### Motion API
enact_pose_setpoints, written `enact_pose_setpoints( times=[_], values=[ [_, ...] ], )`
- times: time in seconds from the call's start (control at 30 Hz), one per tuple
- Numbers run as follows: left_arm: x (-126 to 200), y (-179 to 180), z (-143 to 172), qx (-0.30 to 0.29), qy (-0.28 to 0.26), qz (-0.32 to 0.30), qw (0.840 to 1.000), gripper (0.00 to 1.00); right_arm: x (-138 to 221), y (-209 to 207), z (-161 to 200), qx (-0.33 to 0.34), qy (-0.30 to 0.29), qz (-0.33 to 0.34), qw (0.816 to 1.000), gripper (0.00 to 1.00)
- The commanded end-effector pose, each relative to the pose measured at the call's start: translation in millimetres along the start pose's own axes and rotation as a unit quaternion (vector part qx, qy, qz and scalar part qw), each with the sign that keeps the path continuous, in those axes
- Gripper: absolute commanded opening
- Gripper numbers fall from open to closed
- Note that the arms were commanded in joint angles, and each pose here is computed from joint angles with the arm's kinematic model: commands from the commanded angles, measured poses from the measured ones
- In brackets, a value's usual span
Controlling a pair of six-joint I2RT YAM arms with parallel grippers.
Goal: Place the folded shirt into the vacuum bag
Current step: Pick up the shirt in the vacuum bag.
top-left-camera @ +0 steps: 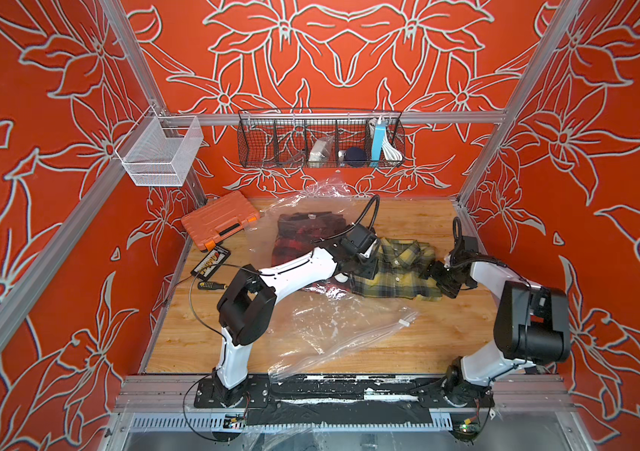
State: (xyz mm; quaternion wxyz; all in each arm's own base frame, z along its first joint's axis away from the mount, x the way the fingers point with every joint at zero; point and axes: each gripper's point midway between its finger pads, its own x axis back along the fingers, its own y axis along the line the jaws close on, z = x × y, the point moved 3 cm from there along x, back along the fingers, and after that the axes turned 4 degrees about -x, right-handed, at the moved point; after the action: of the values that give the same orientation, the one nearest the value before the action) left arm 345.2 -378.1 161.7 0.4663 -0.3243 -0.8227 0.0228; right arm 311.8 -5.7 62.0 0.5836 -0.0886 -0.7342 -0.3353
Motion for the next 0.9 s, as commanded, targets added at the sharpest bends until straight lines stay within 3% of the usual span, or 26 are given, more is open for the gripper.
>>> enact_pose_setpoints(
  times=[0.0,0.23,0.43,0.53,0.63,0.73,0.87],
  values=[
    [-23.8,-10.1,-6.5,0.009,0.01,0.053,0.998,0.45,-16.4,-8.0,10.7,-0.023,0.029,0.002,0.999,0.76],
    [-80.4,6.7,16.9,0.034,0.059,0.046,0.997,0.44,-27.0,-1.6,7.4,0.001,0.028,0.021,0.999,0.55],
    [-101.9,15.3,36.2,0.041,0.089,0.044,0.994,0.44,5.9,27.2,-7.7,0.075,-0.025,0.049,0.996,0.28],
    [-88.6,14.3,30.0,0.046,0.088,0.049,0.994,0.44,21.4,48.2,-11.2,0.134,-0.055,0.09,0.985,0.18],
    [-42.8,13.9,14.2,0.048,0.059,0.058,0.995,0.44,33.2,60.3,-11.9,0.193,-0.071,0.153,0.967,0.12],
    [-12.7,41.2,16.6,0.062,0.037,0.025,0.997,0.44,43.9,64.6,-13.9,0.222,-0.096,0.193,0.951,0.08],
    [-26.3,72.1,32.5,0.101,0.05,0.017,0.993,0.43,52.9,83.9,-8.3,0.264,-0.112,0.208,0.935,0.05]
  ],
)
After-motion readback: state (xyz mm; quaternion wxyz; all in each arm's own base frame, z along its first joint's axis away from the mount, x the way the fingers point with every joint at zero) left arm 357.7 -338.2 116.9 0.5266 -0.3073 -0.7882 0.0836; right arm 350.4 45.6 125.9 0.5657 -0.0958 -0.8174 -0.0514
